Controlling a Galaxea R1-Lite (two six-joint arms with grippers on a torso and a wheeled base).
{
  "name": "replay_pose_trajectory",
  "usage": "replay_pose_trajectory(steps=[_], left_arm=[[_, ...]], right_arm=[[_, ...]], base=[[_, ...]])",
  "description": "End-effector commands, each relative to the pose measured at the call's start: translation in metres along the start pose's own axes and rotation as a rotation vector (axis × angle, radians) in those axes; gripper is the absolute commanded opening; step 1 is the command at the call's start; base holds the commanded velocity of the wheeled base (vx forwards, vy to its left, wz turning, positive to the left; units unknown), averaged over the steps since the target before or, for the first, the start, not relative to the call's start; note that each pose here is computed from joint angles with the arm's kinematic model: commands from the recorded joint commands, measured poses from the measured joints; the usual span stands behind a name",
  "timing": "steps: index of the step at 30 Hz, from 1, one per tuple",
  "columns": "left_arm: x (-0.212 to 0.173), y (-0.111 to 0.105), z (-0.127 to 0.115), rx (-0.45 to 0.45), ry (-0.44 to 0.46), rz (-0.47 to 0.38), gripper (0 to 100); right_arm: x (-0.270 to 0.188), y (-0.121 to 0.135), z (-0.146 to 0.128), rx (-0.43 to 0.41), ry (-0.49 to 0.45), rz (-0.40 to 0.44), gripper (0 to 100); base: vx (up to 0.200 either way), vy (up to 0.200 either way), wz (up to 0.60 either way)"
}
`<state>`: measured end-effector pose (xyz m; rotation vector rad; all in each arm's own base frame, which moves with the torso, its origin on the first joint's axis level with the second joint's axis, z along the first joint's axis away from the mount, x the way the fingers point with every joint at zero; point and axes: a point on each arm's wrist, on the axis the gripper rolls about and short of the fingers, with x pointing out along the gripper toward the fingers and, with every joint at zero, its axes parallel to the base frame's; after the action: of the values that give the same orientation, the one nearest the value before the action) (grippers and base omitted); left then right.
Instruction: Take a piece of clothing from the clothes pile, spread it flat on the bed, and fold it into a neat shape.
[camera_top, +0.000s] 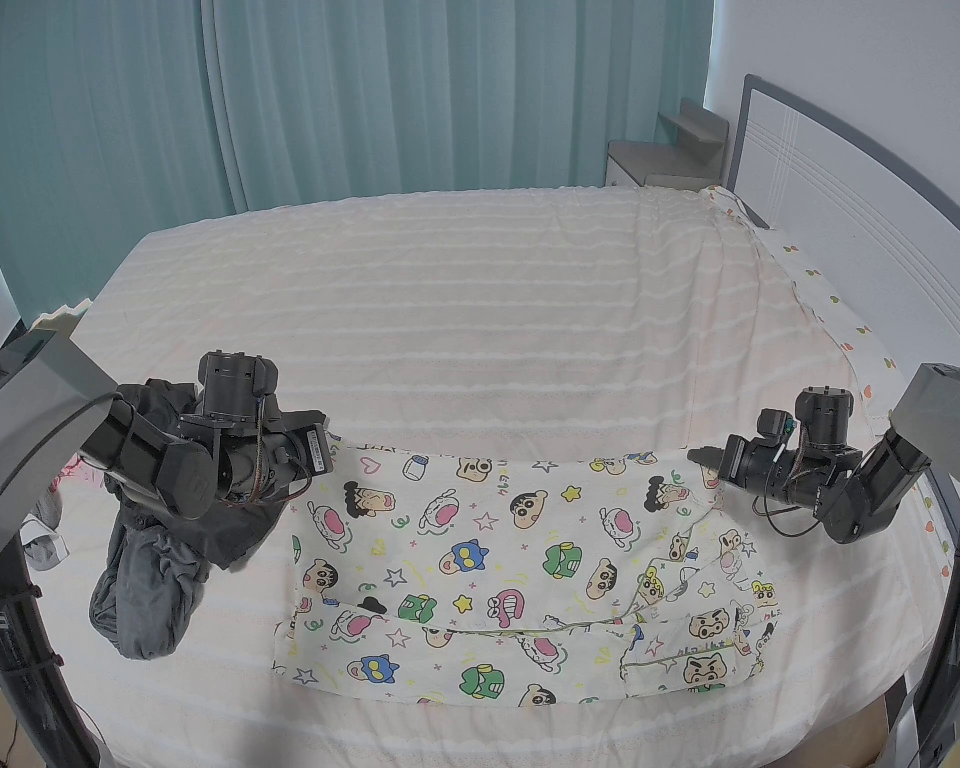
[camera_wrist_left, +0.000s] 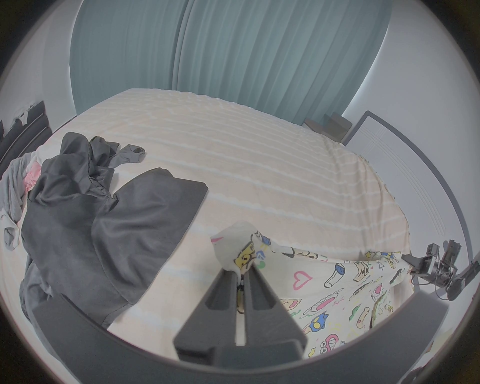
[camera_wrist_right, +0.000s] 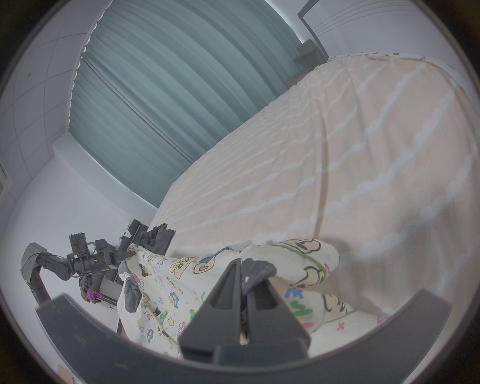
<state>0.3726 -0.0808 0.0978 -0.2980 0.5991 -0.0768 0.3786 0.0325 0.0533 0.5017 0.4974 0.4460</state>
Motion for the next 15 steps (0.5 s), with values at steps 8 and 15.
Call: replay_pose_trajectory(steps=[8, 15], left_arm=[[-0.032, -0.008, -0.01, 0.032, 0.014, -0.023, 0], [-0.041, -0.004, -0.024, 0.038, 0.045, -0.02, 0]], right_arm=[[-0.036, 0.011, -0.015, -0.013, 0.034, 0.049, 0], [-0.057, 0.011, -0.046, -0.048, 0.091, 0.06, 0]], base=[[0.0, 0.0, 0.0], [0.0, 0.0, 0.0]])
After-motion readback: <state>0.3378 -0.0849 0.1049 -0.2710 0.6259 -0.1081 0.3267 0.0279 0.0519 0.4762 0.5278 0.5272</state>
